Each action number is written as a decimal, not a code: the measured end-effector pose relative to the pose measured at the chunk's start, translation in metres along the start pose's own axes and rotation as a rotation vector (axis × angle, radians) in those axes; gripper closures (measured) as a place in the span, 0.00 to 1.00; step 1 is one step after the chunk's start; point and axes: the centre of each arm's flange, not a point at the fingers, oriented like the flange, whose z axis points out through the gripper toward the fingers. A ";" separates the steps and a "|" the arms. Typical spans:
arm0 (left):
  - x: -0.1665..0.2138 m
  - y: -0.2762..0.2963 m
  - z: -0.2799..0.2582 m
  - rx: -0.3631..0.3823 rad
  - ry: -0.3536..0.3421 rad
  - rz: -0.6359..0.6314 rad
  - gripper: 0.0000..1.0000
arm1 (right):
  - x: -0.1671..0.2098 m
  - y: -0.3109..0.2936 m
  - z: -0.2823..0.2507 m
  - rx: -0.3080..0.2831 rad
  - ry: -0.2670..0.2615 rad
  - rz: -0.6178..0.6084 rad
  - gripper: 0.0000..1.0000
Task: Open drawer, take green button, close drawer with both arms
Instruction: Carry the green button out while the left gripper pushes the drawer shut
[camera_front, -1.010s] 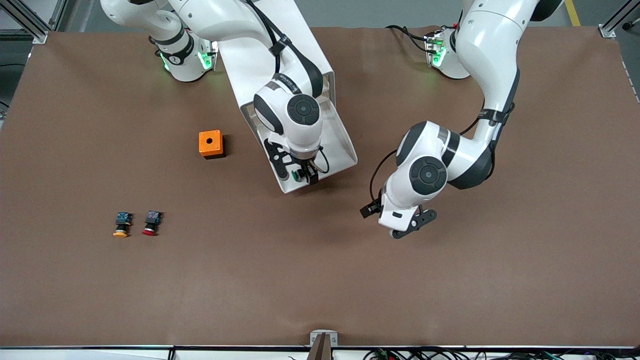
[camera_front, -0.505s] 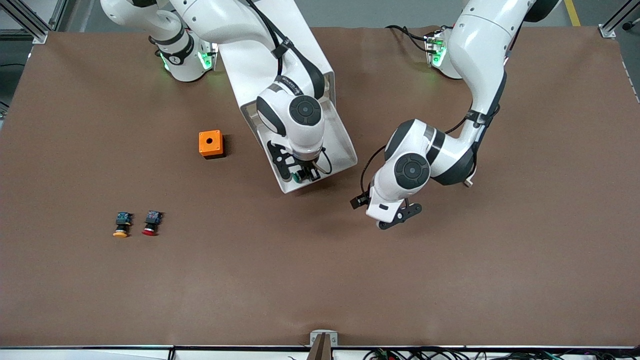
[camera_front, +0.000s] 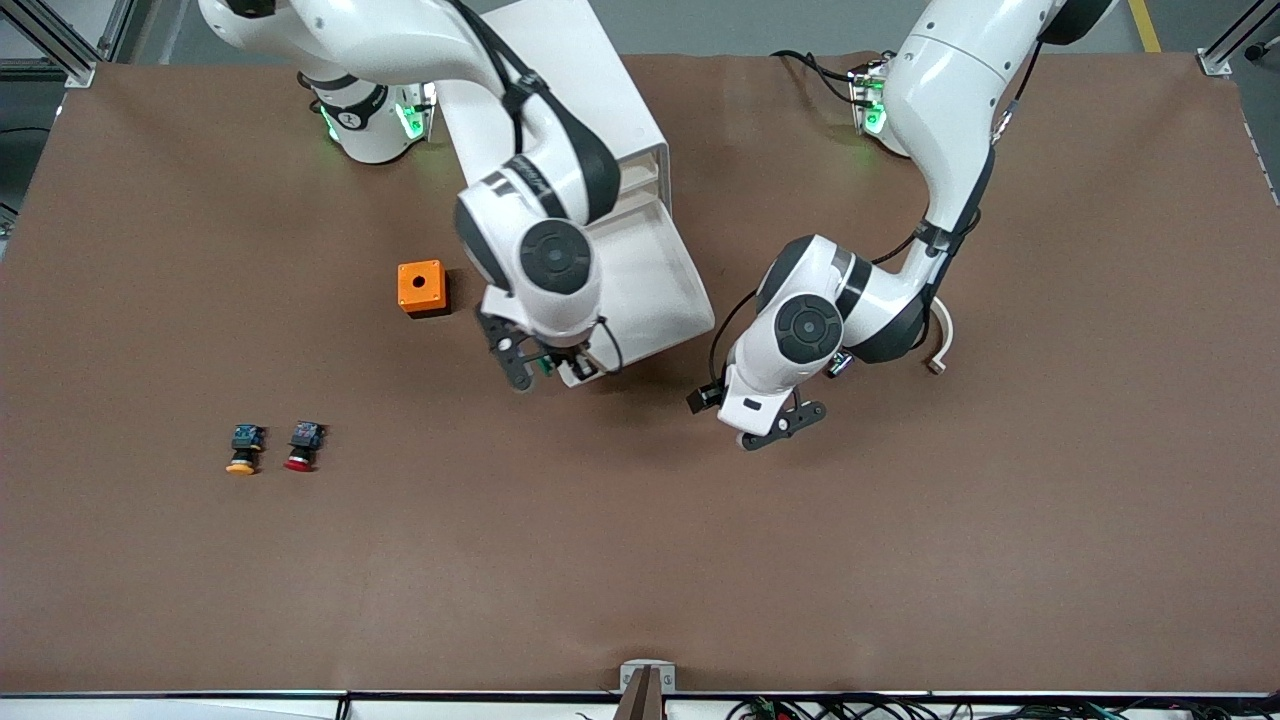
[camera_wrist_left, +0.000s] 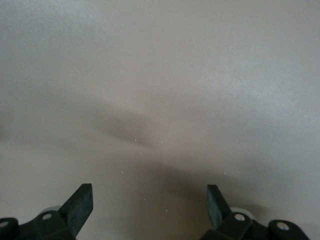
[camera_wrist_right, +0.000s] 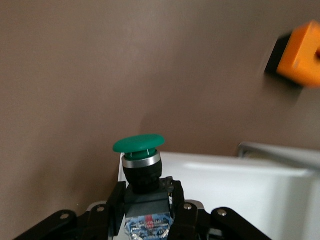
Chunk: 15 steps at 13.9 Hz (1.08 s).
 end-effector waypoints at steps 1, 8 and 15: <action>-0.005 0.003 0.002 0.002 -0.003 0.008 0.00 | 0.029 0.011 -0.023 -0.002 -0.014 -0.064 0.59; -0.071 0.036 0.037 0.029 -0.032 0.046 0.00 | 0.217 0.094 -0.066 0.058 -0.054 -0.503 0.59; -0.187 0.076 0.061 0.061 -0.102 -0.048 0.00 | 0.273 0.113 0.050 0.144 0.027 -0.752 0.59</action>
